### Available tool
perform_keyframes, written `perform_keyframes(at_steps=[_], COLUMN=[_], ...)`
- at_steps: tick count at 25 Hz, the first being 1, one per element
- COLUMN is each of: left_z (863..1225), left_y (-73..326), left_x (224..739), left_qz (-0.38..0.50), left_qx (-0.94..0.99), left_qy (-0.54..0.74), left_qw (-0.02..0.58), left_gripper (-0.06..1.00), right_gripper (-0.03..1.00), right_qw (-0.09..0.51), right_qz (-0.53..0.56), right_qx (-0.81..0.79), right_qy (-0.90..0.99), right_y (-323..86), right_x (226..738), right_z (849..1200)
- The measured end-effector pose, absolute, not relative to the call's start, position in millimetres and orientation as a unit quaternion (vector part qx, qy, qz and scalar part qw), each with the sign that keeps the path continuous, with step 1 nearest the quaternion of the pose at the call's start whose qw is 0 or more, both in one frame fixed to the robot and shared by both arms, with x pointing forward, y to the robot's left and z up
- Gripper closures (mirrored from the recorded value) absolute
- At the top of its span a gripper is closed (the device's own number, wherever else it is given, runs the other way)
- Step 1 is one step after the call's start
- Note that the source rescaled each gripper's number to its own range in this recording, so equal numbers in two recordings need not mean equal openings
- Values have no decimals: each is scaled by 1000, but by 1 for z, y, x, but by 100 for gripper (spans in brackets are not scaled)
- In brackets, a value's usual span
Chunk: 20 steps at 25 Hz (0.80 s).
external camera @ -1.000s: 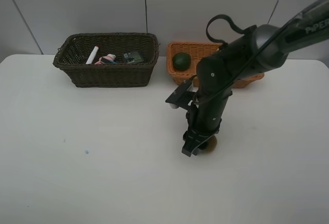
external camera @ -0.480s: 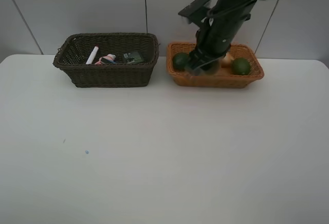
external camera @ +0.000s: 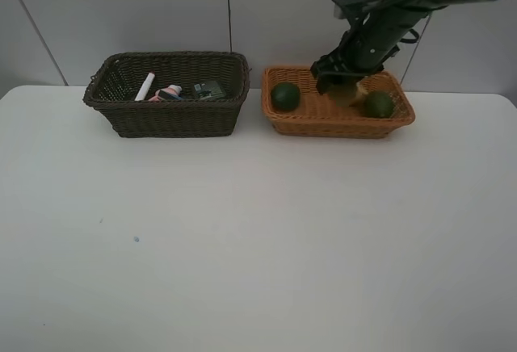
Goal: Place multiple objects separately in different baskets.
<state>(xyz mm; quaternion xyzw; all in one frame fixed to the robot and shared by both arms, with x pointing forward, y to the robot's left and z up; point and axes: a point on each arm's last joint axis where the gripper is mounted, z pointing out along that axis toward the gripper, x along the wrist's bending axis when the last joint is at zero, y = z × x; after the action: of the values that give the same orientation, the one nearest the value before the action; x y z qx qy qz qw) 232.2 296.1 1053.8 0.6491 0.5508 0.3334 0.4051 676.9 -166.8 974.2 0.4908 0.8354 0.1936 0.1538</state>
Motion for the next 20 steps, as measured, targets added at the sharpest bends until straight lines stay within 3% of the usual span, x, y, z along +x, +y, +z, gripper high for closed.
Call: perform_keyframes(at_steps=[2, 4, 9, 13, 20], left_z=[1054, 1054, 1054, 1054, 1054], left_y=[296, 296, 296, 296, 296], left_x=[232, 232, 232, 232, 232], left_qz=[333, 333, 333, 333, 333], left_qx=[649, 649, 649, 649, 649], left_qy=[551, 551, 551, 551, 551], left_qw=[405, 405, 405, 405, 405], left_gripper=[14, 14, 14, 14, 14], right_gripper=[11, 2, -2, -3, -3], right_qw=[152, 150, 145, 147, 158], right_qz=[194, 193, 189, 191, 165], right_qx=[492, 493, 494, 516, 651], right_qy=[835, 835, 837, 822, 724], right_y=[-166, -166, -167, -180, -267], right_x=[678, 678, 675, 668, 657], right_z=[969, 968, 974, 1001, 1045])
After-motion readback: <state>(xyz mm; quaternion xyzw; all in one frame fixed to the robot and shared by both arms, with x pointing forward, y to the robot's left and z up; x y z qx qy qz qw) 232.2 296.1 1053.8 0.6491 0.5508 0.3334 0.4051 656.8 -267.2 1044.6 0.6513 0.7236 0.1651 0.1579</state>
